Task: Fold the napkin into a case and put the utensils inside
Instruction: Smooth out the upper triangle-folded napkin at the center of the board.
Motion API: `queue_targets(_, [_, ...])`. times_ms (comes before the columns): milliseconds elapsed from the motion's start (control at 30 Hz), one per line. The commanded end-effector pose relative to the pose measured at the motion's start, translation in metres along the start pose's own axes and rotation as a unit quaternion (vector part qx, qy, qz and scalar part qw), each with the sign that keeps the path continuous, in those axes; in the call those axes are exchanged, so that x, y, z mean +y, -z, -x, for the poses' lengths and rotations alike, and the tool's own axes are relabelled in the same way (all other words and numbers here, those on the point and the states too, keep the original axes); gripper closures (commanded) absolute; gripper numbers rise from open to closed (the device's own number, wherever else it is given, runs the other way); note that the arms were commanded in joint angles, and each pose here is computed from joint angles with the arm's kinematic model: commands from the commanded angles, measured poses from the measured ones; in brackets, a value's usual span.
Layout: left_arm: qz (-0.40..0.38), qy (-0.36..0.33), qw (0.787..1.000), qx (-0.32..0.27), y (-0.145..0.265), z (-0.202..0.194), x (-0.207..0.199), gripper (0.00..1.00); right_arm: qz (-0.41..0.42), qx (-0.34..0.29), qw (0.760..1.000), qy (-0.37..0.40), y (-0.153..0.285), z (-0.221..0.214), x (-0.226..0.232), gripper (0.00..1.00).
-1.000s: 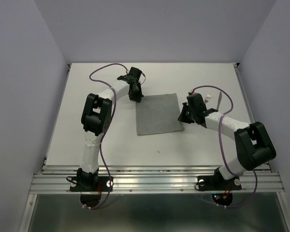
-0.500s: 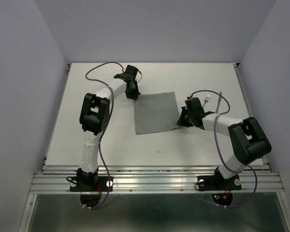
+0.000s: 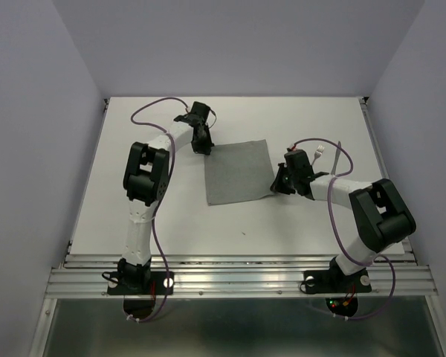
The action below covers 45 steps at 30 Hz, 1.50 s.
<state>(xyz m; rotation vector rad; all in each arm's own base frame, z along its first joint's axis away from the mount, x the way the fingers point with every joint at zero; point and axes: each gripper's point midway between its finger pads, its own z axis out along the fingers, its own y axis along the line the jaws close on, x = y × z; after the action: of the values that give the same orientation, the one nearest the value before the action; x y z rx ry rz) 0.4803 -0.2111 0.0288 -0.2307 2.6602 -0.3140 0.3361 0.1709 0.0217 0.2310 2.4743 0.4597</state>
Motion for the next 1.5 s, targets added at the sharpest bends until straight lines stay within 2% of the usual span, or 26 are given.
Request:
queue_targets(0, [-0.009,0.002,1.000,-0.025,0.026,0.015,-0.004,1.00,-0.046,0.046,0.998,0.017,0.005,-0.030,-0.025,0.94])
queue_targets(100, [-0.024,0.000,0.998,-0.061,0.056,0.035,-0.013,1.00,-0.030,0.023,0.999,0.019,0.016,-0.012,-0.012,0.93])
queue_targets(233, [-0.034,-0.003,0.996,-0.080,0.072,0.049,-0.022,1.00,0.001,-0.010,1.000,0.021,0.027,0.018,0.015,0.93])
queue_targets(333, [-0.034,-0.004,0.996,-0.080,0.065,0.053,-0.021,1.00,0.026,-0.027,0.999,0.023,0.025,0.044,0.038,0.93])
queue_targets(500, [-0.035,-0.008,0.998,-0.043,0.031,0.042,-0.021,1.00,0.040,-0.064,0.997,0.032,0.010,0.097,0.070,0.93])
queue_targets(667, [-0.026,-0.001,0.999,-0.042,0.023,0.039,-0.014,1.00,0.055,-0.060,0.996,0.029,-0.019,0.120,0.092,0.93])
queue_targets(800, [-0.022,0.003,0.998,-0.056,0.022,0.048,-0.009,1.00,0.066,-0.045,0.997,0.019,-0.045,0.123,0.102,0.93])
queue_targets(967, [-0.015,0.007,0.999,-0.045,0.006,0.048,-0.001,1.00,0.073,-0.020,0.997,0.012,-0.081,0.113,0.114,0.93])
queue_targets(1167, [-0.011,0.005,0.999,-0.031,-0.009,0.039,0.004,1.00,0.047,0.021,0.999,0.002,-0.118,0.084,0.094,0.93])
queue_targets(1300, [-0.009,0.005,1.000,-0.014,-0.016,0.024,0.010,1.00,0.051,0.034,0.998,0.008,-0.112,0.070,0.089,0.94])
queue_targets(1400, [-0.022,0.005,1.000,-0.014,-0.007,0.020,0.006,1.00,0.057,0.048,0.997,0.024,-0.102,0.056,0.083,0.93])
queue_targets(1467, [-0.017,0.004,1.000,-0.002,-0.005,0.004,0.012,1.00,0.066,0.057,0.995,0.039,-0.089,0.049,0.081,0.93])
